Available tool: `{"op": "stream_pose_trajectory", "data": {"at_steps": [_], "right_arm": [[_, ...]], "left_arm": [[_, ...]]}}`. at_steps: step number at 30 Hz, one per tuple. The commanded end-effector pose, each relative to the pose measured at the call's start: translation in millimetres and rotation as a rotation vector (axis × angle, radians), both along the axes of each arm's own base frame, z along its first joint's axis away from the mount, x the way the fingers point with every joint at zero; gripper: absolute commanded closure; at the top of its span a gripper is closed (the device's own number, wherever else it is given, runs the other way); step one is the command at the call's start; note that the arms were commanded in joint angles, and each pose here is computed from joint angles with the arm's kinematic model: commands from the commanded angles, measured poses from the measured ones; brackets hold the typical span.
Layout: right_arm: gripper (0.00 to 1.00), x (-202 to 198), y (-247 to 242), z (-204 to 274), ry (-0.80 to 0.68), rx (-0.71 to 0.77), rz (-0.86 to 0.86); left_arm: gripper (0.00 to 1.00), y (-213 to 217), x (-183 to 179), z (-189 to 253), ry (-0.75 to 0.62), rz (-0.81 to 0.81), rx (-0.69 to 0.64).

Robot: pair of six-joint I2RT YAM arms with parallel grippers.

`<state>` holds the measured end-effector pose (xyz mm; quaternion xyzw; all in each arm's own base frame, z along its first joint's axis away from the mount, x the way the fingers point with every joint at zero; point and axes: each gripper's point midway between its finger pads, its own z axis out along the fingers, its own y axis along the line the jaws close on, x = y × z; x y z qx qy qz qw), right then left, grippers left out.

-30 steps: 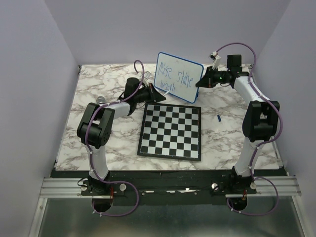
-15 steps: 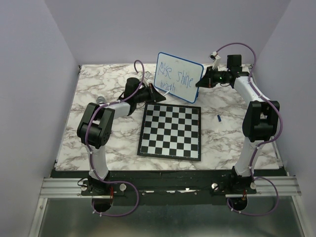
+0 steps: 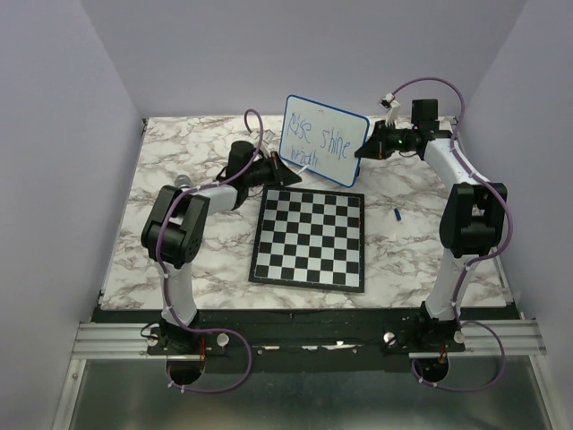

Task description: Write a sentence on the whiteboard

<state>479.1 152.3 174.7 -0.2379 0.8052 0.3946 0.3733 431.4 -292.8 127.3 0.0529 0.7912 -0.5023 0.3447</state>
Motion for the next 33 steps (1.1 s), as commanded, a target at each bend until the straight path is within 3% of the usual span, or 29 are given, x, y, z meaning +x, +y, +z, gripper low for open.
{"op": "stream_pose_trajectory", "data": {"at_steps": [1,11,33], "right_arm": [[1.0,-6,5,-4,0.021,0.025,0.033],[1.0,-6,6,-6,0.023,0.024,0.035],[1.0,-6,6,-4,0.018,0.023,0.034]], "left_arm": [[1.0,-8,15,-2,-0.036,0.015,0.01],[1.0,-21,35,-12,-0.011,0.027,0.032],[1.0,-33,42,-28,0.022,0.018,0.057]]}}
